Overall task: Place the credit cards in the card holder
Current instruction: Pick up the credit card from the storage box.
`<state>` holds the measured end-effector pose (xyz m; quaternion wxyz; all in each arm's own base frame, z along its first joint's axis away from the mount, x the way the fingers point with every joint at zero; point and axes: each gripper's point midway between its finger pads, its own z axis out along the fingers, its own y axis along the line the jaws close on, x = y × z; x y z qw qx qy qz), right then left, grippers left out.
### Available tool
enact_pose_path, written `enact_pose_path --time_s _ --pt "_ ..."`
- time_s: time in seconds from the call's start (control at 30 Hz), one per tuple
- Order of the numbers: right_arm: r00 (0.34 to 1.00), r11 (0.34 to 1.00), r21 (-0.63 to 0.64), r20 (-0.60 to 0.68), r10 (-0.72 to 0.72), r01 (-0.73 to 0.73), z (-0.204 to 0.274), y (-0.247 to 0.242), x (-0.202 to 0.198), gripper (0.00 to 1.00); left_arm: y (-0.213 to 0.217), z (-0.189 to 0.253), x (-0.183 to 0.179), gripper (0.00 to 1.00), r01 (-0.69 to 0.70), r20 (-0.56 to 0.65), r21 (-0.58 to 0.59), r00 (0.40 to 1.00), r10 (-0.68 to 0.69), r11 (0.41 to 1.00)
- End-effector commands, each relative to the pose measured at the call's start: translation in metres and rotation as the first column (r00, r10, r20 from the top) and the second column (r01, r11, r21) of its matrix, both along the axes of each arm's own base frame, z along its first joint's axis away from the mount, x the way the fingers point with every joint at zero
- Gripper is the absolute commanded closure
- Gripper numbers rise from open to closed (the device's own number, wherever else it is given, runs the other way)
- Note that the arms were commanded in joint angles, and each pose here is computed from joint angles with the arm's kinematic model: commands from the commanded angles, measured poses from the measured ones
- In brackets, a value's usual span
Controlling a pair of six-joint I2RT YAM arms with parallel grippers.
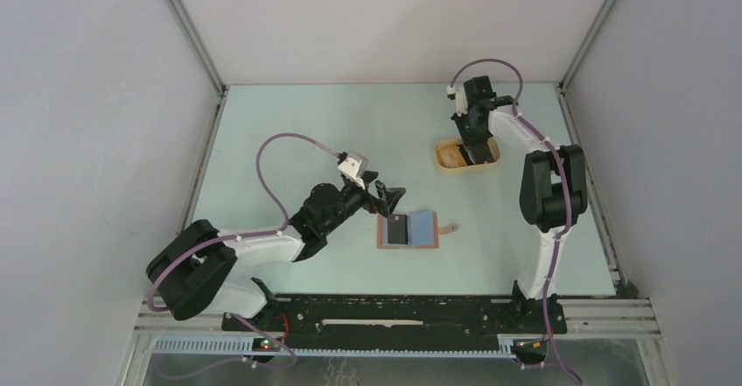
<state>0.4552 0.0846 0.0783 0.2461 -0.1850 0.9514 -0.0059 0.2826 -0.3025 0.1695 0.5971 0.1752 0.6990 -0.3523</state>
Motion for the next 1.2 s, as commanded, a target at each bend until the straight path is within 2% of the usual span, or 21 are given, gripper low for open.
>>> enact_pose_path --time_s 0.0,0.23,0.37,0.53,0.7,0.87,1.03,1.17 --pt "0.997 0.999 -0.037 0.071 -0.031 0.034 0.025 -0.020 0.004 0.77 0.003 0.011 -0.002 0.01 0.004 0.034 -0.031 0.999 -0.003 1.000" --pt "0.997 0.997 -0.056 0.067 -0.049 0.052 0.024 -0.034 0.005 0.76 0.003 0.011 -0.002 0.00 0.004 0.036 -0.032 0.999 -0.003 0.999" --pt "0.999 0.999 0.030 0.027 -0.044 0.044 0.019 -0.031 0.001 0.77 0.003 0.011 -0.003 0.00 0.004 0.035 -0.030 0.999 -0.003 1.000" --pt "0.999 0.994 0.106 0.000 -0.033 0.033 0.016 -0.030 -0.001 1.00 0.001 0.013 -0.002 0.00 0.009 0.040 -0.033 0.999 -0.008 0.999" --pt "0.999 0.971 0.234 0.009 0.039 -0.040 0.028 -0.024 -0.005 1.00 -0.023 0.025 -0.006 0.00 0.157 0.065 -0.035 0.986 -0.155 0.987" --pt "0.994 0.945 0.306 0.029 0.109 -0.113 0.036 -0.019 -0.010 1.00 -0.050 0.049 0.005 0.00 0.260 0.065 -0.106 0.965 -0.255 0.960" --pt "0.976 0.910 0.360 0.001 0.219 -0.205 0.029 -0.002 -0.018 1.00 -0.072 0.045 0.028 0.10 0.275 -0.019 -0.109 0.960 -0.278 0.955" --pt "0.967 0.897 0.371 0.011 0.254 -0.240 0.029 0.007 -0.022 1.00 -0.080 0.036 0.049 0.19 0.272 -0.111 -0.162 0.950 -0.291 0.949"
